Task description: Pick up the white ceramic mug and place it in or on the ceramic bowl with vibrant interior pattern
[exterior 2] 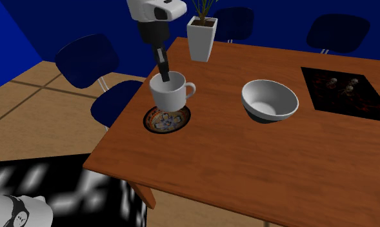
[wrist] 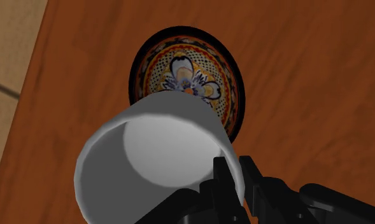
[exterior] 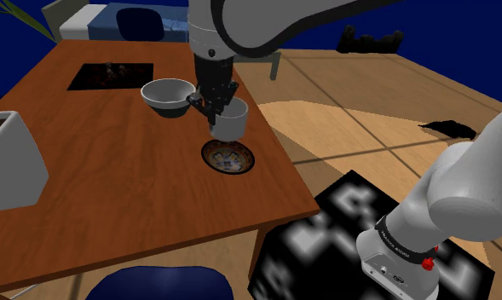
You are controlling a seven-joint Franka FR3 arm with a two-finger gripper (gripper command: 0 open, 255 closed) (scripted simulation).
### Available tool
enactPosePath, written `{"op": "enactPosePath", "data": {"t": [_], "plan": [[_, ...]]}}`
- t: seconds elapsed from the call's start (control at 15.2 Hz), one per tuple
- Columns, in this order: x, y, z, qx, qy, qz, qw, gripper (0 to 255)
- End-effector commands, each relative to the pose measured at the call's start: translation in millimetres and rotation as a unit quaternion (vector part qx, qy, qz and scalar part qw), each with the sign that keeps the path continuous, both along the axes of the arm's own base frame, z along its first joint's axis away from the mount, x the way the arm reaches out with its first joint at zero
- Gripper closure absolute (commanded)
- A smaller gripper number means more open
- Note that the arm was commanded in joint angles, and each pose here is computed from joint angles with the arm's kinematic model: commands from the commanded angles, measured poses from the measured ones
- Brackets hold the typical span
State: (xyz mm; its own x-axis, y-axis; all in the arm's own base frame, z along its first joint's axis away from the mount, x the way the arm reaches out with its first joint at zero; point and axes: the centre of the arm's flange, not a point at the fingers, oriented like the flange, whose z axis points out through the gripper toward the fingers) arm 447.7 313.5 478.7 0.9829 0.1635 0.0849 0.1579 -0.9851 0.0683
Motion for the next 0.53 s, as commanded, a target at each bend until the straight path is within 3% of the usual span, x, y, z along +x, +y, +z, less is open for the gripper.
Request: {"op": "enactPosePath", "data": {"t": [0.0,0.46], "plan": [[0.7,-0.6,-10.8,0.0,0.0,0.0,1.0,255],[0.7,-0.6,-47.8,0.0,0.0,0.0,1.0,255]]}}
